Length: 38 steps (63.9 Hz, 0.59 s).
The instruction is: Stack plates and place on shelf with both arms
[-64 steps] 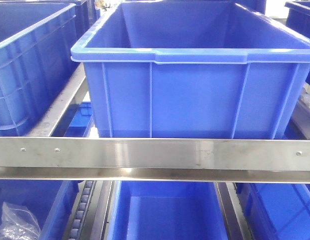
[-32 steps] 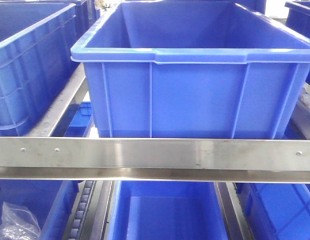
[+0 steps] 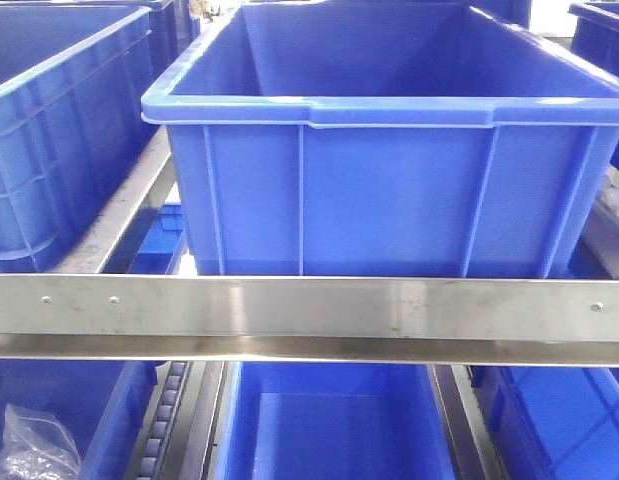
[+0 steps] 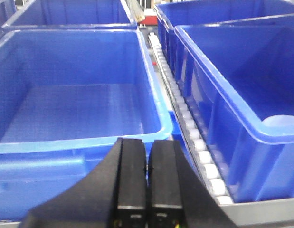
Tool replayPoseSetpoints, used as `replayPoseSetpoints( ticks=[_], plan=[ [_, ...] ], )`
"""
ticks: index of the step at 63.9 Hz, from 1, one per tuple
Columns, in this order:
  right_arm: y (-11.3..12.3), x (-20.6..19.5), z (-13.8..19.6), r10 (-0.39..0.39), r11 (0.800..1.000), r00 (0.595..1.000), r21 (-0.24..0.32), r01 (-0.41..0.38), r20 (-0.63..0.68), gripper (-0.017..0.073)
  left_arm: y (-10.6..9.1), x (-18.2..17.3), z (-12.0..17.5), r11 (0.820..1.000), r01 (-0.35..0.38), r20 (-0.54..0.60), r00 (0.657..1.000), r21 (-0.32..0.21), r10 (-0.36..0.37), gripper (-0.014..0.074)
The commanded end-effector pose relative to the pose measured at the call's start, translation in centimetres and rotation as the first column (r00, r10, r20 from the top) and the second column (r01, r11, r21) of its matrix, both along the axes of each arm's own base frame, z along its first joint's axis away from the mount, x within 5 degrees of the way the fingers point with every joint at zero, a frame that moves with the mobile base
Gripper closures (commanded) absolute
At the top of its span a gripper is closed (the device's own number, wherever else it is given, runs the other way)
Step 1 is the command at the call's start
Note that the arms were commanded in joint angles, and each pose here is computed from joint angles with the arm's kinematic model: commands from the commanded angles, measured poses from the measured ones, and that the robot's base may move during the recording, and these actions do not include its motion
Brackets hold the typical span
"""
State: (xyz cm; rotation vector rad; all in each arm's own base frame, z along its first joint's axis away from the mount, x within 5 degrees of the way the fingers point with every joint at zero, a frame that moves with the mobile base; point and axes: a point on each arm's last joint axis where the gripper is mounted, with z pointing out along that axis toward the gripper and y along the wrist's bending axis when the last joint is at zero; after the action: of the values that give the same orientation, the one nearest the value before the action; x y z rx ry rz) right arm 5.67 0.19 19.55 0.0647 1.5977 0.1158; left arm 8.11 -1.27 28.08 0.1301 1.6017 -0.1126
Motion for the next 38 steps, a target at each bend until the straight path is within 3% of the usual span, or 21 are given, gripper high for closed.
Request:
replayPoseSetpoints(
  ticks=[1,4,10,24,38],
  plan=[
    [0.0,-0.1,0.8,-0.007,1.0,0.995,-0.012,0.008,0.097,0.0502,0.6,-0.7,0.8,0.998,-0.059,0.142,0.988,-0.027,0.062,0.051],
    [0.0,-0.1,0.8,-0.007,1.0,0.995,-0.012,0.008,0.097,0.0502,0.8,-1.3,0.0,0.996,-0.088,0.162,0.983,-0.02,0.09,0.051],
    [0.0,-0.1,0.8,-0.007,1.0,0.995,-0.012,0.008,0.097,0.0502,1.1,-2.0,-1.8,0.989,-0.136,0.189,0.974,0.054,0.123,0.051],
    [0.0,-0.1,0.8,-0.007,1.0,0.995,-0.012,0.008,0.097,0.0502,1.1,-2.5,-6.1,0.992,-0.122,0.241,0.964,0.042,0.108,0.0511],
    [0.0,-0.1,0.8,-0.007,1.0,0.995,-0.012,0.008,0.097,0.0502,1.0,-2.7,-6.7,0.993,-0.103,0.185,0.979,0.052,0.091,0.0511]
  ],
)
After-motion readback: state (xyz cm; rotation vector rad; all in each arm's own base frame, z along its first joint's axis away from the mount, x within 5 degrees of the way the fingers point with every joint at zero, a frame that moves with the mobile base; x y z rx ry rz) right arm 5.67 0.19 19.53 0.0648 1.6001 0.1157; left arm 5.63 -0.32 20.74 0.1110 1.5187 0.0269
